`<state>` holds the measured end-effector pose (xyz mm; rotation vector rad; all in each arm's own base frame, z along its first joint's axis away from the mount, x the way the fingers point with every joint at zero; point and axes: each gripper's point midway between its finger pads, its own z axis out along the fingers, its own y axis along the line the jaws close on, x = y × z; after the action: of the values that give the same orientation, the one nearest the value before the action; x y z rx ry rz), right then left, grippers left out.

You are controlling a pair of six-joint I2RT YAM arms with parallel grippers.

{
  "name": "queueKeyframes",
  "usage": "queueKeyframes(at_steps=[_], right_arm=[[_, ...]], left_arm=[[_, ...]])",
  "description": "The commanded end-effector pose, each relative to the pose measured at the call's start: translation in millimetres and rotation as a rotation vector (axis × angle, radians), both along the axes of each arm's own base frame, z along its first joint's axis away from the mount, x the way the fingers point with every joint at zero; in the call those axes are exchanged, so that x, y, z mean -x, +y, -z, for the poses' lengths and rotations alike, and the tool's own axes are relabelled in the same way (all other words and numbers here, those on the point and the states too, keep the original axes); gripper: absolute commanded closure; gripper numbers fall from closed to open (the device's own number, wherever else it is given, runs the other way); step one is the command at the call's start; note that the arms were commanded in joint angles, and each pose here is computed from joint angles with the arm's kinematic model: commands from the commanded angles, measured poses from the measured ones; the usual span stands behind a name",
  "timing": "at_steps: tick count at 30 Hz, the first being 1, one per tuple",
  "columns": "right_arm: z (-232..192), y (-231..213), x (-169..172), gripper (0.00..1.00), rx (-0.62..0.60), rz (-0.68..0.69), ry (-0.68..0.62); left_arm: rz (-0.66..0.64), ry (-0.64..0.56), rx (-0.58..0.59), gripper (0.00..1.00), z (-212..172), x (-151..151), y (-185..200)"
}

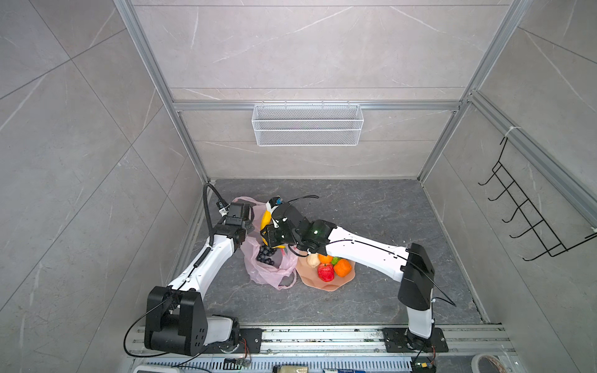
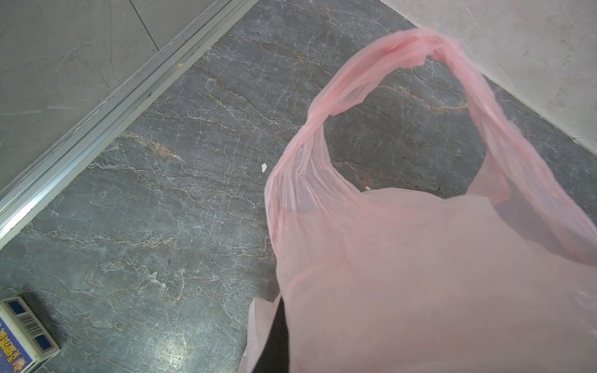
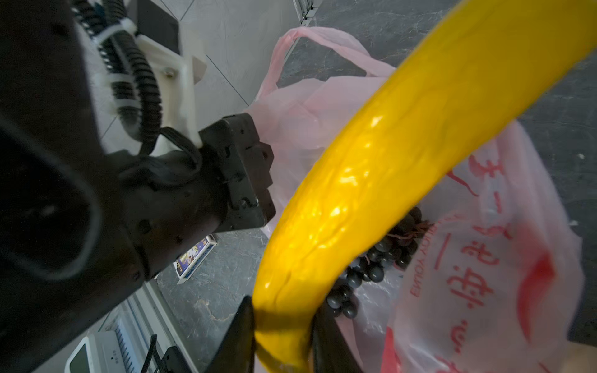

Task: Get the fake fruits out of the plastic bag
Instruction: 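Lift the banana out of the bag with the right gripper toward the bowl, then lower the banana into the pink bowl and open the right gripper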

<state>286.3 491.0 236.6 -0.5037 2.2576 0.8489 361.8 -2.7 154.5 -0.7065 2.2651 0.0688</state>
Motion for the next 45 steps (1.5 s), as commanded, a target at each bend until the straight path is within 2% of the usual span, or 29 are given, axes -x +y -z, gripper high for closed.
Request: queueKeyframes(at_steps=[1, 7, 10, 14, 19, 29, 39, 45], right_arm=[[-17, -10, 11, 0.78, -0.033, 0.006, -0.012], [-7, -42, 33, 0.78, 0.052, -0.038, -0.031], [5, -68, 47, 0.78, 0.138, -0.089, -0.058], [19, -105, 65, 0.78, 0.255, -0.175, -0.118], [43, -139, 92, 0.78, 0.386, -0.349, -0.167], [91, -166, 118, 0.78, 0.538, -0.540, -0.083], [123, -187, 108, 0.77, 0.727, -0.599, -0.014], [123, -182, 102, 0.76, 0.725, -0.617, -0.011]], left_arm=[[-0.020, -0.031, -0.027, 1.00, -14, -8, 7], [-0.016, -0.035, -0.056, 1.00, -17, -7, 10], [-0.024, -0.033, -0.066, 1.00, -17, -6, 14], [-0.034, -0.029, -0.068, 1.00, -14, -5, 18], [-0.042, -0.029, -0.069, 1.00, -13, -4, 21], [-0.048, -0.042, -0.079, 1.00, -13, -2, 29], [-0.049, -0.039, -0.070, 1.00, -8, -1, 33], [-0.049, -0.042, -0.066, 1.00, -7, 0, 33]])
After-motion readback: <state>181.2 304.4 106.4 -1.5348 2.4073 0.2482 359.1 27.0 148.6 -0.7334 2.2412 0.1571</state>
